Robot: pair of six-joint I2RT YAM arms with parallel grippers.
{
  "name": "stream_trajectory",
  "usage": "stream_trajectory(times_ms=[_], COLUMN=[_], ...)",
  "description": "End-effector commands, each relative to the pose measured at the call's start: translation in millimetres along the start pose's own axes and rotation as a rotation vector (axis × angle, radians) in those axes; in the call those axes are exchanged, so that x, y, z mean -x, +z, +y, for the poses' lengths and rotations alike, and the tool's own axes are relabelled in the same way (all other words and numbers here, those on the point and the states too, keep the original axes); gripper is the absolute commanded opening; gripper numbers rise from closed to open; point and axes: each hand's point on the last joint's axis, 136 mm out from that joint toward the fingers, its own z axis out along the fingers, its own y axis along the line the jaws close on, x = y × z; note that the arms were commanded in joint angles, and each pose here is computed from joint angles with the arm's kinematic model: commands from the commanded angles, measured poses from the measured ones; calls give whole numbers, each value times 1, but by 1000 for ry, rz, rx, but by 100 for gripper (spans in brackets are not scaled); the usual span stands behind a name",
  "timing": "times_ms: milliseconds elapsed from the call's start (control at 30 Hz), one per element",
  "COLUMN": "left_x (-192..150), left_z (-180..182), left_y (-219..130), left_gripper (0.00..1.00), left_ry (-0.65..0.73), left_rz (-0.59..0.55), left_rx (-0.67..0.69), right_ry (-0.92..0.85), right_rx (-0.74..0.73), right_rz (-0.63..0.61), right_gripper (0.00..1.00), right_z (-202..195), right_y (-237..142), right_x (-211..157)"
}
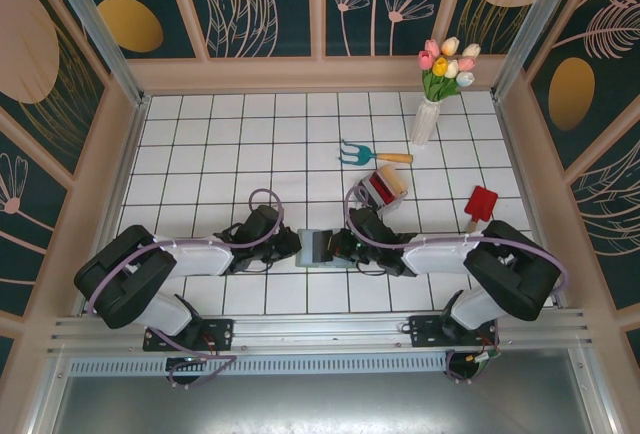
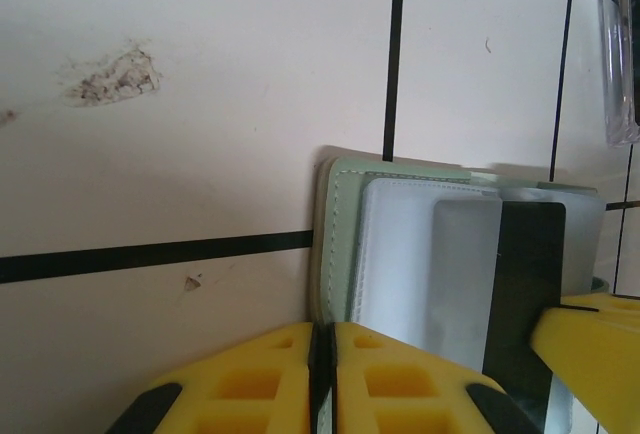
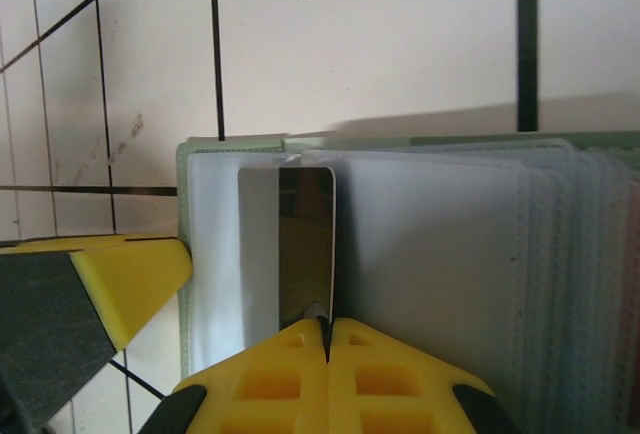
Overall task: Put the credit cards into the card holder
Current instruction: Insert the credit card into the card slot.
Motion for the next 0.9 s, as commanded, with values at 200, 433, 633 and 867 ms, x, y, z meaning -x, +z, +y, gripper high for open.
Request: stream_trajectory(times_ms=[200,433,633,867], left_x=[-5,-2,2,9], left_z=[-2,-7,2,-3], left_y=[3,0,-4,-14], left_gripper=[16,14,1,0], left_ry=[-3,1,1,66], left_rz=[21,5,-17,-30], left_rx=[-24,-37,17,56], right_ry=[5,-48,-131,-146], right_rx=[14,-23,-140,-377], right_rz=[60,108,10,-109], right_gripper=[4,9,36,51], right_z=[26,41,37,-26], right_y=[20,32,-2,-56], right_x=[-10,-17,7,41])
